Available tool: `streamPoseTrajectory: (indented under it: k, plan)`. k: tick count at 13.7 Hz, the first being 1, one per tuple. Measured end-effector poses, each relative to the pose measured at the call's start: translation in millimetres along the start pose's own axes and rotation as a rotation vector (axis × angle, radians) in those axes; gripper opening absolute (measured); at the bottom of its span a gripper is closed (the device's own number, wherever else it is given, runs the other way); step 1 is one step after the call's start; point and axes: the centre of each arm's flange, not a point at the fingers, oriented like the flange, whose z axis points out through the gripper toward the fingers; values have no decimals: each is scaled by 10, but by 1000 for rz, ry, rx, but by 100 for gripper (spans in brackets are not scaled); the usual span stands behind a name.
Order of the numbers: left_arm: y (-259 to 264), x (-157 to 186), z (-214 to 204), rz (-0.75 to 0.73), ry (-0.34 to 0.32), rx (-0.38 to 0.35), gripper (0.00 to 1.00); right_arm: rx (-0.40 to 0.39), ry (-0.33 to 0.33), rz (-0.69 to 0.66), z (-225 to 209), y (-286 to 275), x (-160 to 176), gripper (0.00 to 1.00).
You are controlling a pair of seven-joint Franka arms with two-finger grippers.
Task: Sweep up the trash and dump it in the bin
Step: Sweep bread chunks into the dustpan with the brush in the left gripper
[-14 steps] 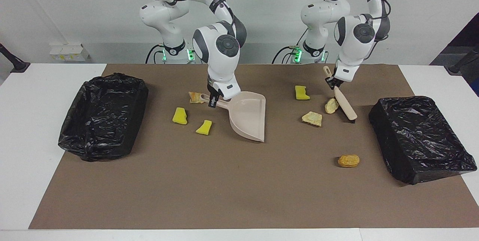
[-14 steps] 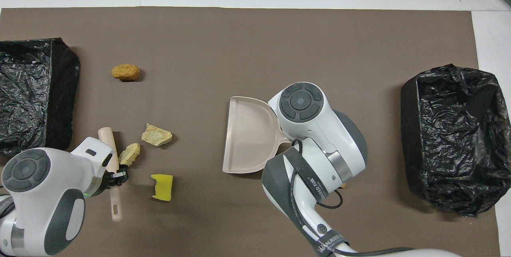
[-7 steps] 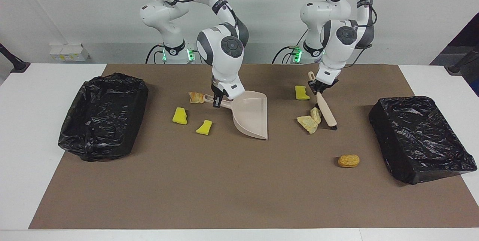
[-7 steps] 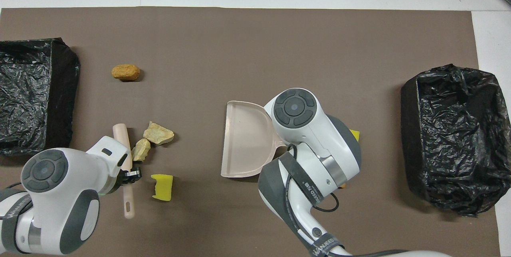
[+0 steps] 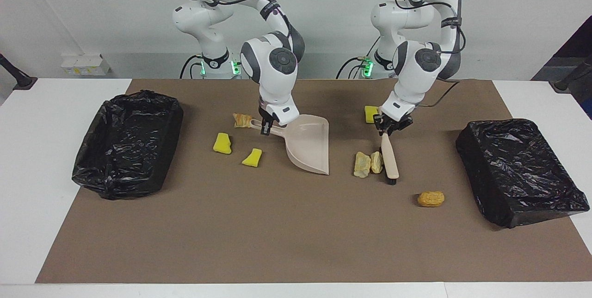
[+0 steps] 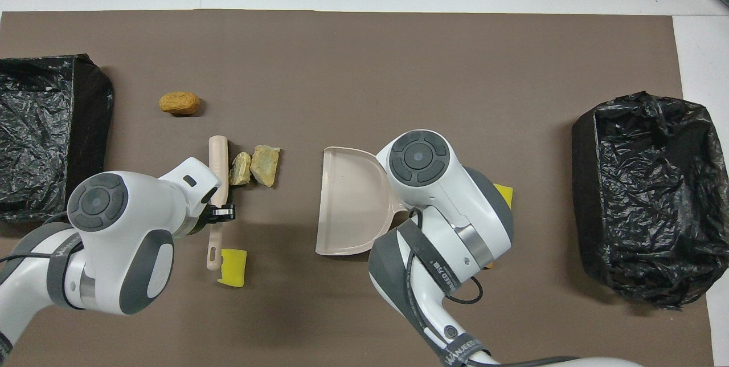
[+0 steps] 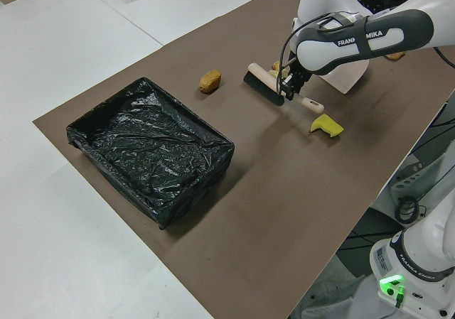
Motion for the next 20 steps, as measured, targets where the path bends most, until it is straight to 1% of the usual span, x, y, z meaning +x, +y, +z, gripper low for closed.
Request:
streamPoseTrajectory:
  k: [2, 5, 8, 11, 13, 15, 18, 20]
  plan:
    - [396, 5, 57, 82, -8, -9, 26, 1, 5, 17, 28, 66, -80, 32]
    - [1067, -185, 116, 151, -32, -29, 26, 8, 3, 34, 65, 118, -160, 32]
    - [1624, -398, 127, 152, -49, -62, 26, 9, 3, 35, 72, 115, -161, 32]
    - [1886, -515, 96, 89, -63, -60, 26, 10, 2, 37, 76, 113, -161, 32]
    - [1902, -530, -9, 62, -85, -50, 26, 10, 2, 37, 76, 113, -161, 32]
    - [1768, -485, -277, 23, -97, -38, 26, 10, 2, 38, 77, 113, -161, 32]
    - [1249, -356, -750, -75, -85, -18, 26, 11, 2, 40, 85, 110, -162, 32]
    - [816, -224, -880, -136, -53, 17, 26, 10, 3, 41, 111, 106, -164, 32]
